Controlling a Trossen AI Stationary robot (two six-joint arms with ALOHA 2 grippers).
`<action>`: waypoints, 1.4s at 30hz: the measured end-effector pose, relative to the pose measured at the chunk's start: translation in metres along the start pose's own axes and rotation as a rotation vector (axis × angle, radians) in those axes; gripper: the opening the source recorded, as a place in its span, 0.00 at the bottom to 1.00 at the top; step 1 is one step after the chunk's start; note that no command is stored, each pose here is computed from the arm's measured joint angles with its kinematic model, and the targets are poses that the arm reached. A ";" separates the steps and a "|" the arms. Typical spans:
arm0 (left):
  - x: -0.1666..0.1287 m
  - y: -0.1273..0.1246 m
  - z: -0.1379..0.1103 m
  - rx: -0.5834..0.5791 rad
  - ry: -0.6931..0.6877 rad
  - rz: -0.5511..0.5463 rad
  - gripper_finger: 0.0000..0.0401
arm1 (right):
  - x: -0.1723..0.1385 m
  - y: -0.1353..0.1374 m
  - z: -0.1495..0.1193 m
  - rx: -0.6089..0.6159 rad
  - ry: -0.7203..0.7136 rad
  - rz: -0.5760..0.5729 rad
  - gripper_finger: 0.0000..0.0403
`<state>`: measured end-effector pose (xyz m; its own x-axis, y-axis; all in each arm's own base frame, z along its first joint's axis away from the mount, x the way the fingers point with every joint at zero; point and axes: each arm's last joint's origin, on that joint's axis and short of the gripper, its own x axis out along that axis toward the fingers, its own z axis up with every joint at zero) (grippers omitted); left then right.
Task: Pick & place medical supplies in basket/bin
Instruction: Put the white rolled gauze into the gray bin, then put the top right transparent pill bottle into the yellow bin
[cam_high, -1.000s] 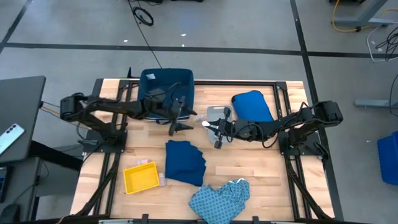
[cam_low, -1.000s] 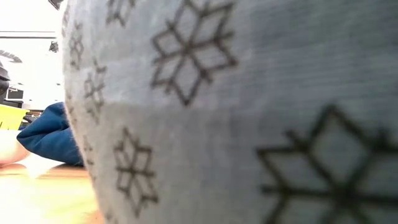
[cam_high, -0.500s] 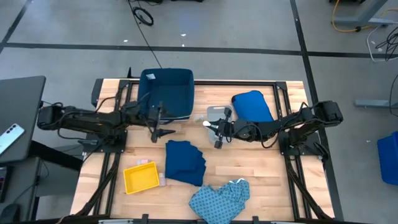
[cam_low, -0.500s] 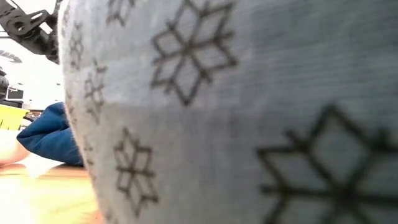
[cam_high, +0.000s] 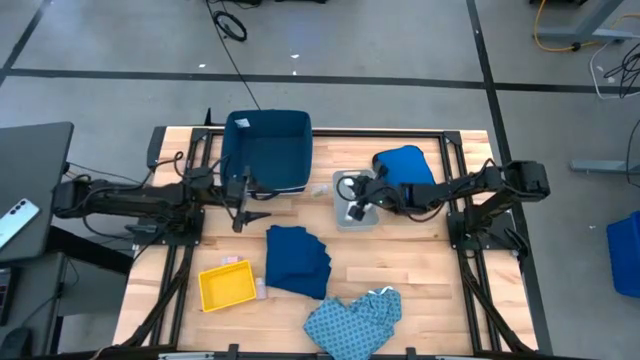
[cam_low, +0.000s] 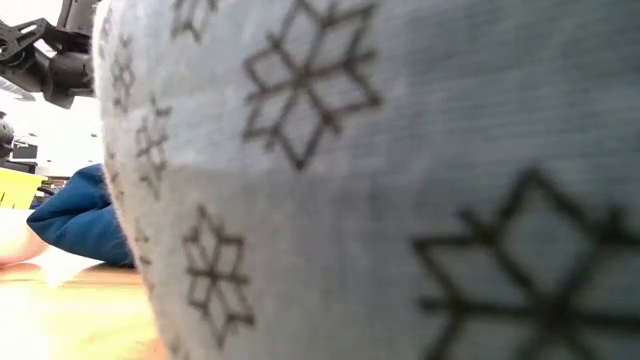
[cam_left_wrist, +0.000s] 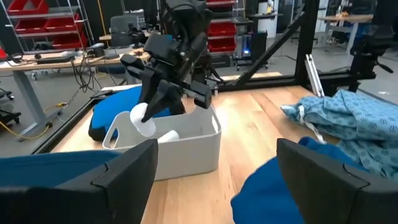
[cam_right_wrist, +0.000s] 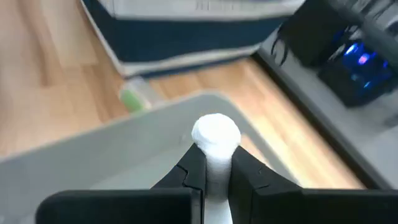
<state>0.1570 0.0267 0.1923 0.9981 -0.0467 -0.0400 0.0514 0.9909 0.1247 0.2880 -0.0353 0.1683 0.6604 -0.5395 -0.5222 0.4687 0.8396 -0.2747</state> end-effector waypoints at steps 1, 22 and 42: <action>-0.002 0.000 0.001 0.006 0.000 0.000 0.82 | 0.001 -0.001 -0.002 0.010 0.019 0.008 0.08; -0.022 -0.005 0.009 0.041 -0.012 0.001 0.82 | 0.002 -0.005 -0.016 0.067 0.177 0.108 0.34; -0.022 -0.005 0.008 0.038 -0.002 0.000 0.82 | -0.018 0.024 0.033 -0.184 0.004 0.083 0.57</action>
<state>0.1353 0.0219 0.2000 0.9982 -0.0471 -0.0381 0.0527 0.9853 0.1623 0.3068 -0.0078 0.1977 0.6901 -0.4680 -0.5521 0.2976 0.8788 -0.3730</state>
